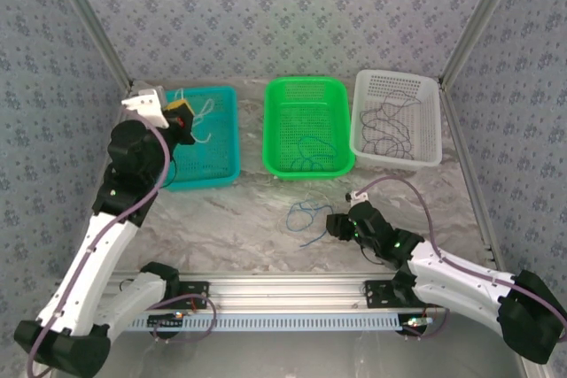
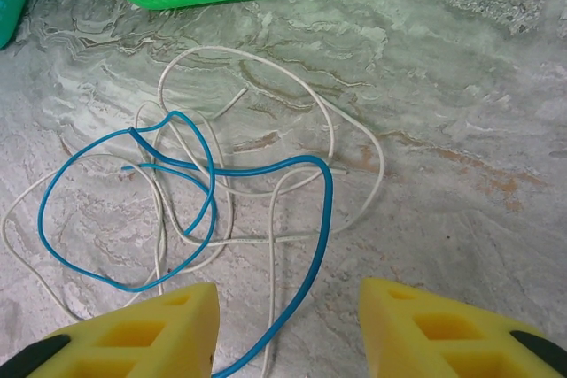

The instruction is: Untangle the cables

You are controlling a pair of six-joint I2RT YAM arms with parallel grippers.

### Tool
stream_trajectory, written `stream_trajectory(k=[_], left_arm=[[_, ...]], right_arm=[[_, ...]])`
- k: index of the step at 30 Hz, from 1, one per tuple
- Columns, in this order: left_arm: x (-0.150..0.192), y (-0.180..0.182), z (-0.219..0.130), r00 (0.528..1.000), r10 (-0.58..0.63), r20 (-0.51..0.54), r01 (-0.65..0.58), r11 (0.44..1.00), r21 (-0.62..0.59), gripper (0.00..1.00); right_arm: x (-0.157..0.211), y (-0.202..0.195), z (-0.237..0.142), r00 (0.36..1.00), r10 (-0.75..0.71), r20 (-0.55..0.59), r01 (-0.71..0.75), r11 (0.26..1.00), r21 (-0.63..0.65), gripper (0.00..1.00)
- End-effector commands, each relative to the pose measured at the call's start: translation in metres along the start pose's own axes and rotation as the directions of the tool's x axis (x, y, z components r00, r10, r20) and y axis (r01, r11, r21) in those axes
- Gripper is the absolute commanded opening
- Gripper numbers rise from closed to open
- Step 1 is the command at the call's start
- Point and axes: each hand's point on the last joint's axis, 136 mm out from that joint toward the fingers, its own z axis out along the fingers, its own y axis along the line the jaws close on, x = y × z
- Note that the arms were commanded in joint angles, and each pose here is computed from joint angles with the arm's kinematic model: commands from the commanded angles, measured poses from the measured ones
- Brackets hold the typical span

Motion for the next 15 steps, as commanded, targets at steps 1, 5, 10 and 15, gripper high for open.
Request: stream_trajectory(k=[1, 5, 10, 15], left_arm=[[0.01, 0.022, 0.017, 0.993, -0.108, -0.041, 0.107, 0.994, -0.023, 0.0], [0.048, 0.057, 0.045, 0.972, -0.192, -0.136, 0.182, 0.98, -0.083, 0.0], [0.09, 0.085, 0.064, 0.949, -0.211, -0.233, 0.171, 0.969, -0.179, 0.01], [0.116, 0.099, 0.069, 0.926, -0.238, -0.294, 0.172, 0.957, -0.235, 0.06]], right_arm=[[-0.005, 0.003, -0.003, 1.0, -0.005, 0.004, 0.005, 1.0, -0.004, 0.46], [-0.009, 0.006, -0.003, 1.0, -0.003, 0.013, 0.003, 1.0, -0.013, 0.36], [-0.015, 0.011, -0.004, 1.0, 0.003, 0.025, -0.002, 1.0, -0.031, 0.27], [-0.014, 0.01, -0.004, 1.0, 0.005, 0.019, -0.005, 1.0, -0.027, 0.4]])
